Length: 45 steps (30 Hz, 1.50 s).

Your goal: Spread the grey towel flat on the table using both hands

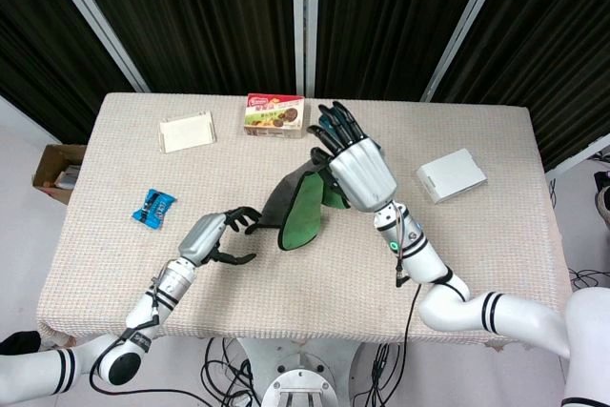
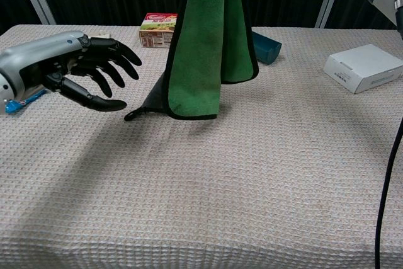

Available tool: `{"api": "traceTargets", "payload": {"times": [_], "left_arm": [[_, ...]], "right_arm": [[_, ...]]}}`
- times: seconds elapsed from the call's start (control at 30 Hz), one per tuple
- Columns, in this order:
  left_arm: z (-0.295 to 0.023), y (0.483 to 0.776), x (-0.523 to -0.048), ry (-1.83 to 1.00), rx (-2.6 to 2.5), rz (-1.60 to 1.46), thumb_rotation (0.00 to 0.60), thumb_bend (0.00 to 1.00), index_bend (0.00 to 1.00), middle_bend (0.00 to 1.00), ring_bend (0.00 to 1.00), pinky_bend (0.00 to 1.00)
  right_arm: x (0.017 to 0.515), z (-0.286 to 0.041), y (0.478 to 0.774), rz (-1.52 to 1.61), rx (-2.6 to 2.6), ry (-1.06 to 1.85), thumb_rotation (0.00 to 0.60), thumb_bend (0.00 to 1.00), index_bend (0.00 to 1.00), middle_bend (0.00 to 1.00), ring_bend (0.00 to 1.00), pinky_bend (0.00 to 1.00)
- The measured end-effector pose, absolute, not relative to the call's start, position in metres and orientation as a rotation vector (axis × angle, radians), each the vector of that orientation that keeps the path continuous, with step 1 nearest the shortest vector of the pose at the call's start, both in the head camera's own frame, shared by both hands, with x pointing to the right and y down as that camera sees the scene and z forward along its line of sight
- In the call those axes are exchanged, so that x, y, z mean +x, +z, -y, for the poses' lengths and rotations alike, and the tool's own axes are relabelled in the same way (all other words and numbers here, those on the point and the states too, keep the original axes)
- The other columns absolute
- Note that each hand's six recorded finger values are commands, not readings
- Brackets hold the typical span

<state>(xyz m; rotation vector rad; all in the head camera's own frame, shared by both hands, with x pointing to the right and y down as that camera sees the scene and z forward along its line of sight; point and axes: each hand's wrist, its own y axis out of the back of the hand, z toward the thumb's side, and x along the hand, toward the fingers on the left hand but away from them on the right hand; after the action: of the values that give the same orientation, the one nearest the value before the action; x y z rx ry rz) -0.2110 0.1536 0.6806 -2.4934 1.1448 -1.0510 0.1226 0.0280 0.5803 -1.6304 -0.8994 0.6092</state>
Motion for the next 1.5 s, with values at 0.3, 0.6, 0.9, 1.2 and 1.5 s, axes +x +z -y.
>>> {"api": "traceTargets", "payload": {"times": [0.3,0.6,0.9,1.2,1.5], "left_arm": [[-0.154,0.689,-0.196,-1.087,-2.535,-1.118,0.6,0.16,0.29,0.29,0.32,0.4],[-0.139,0.697,-0.174,-1.156,-2.673,-1.202,0.6,0.16,0.36,0.28,0.31,0.39],[-0.137,0.708,-0.157,-1.209,-2.707,-1.206,0.6,0.24,0.52,0.32,0.32,0.4],[-0.132,0.705,-0.167,-1.184,-2.649,-1.305,0.6,0.53,0.76,0.51,0.42,0.41],[-0.1,0.675,-0.215,-1.175,-2.429,-1.271,0.6,0.53,0.76,0.51,0.42,0.4]], "right_arm": [[0.117,-0.023,0.58,0.914,-1.63,0.615,0.6,0.44,0.66,0.25,0.0,0.0],[0.088,-0.015,0.577,0.903,-1.635,0.613,0.6,0.44,0.66,0.25,0.0,0.0],[0.078,-0.014,0.577,0.908,-1.644,0.601,0.6,0.44,0.66,0.25,0.0,0.0],[0.093,-0.023,0.581,0.92,-1.664,0.606,0.6,0.44,0.66,0.25,0.0,0.0],[0.125,-0.018,0.578,0.987,-1.685,0.631,0.6,0.44,0.66,0.25,0.0,0.0]]}}
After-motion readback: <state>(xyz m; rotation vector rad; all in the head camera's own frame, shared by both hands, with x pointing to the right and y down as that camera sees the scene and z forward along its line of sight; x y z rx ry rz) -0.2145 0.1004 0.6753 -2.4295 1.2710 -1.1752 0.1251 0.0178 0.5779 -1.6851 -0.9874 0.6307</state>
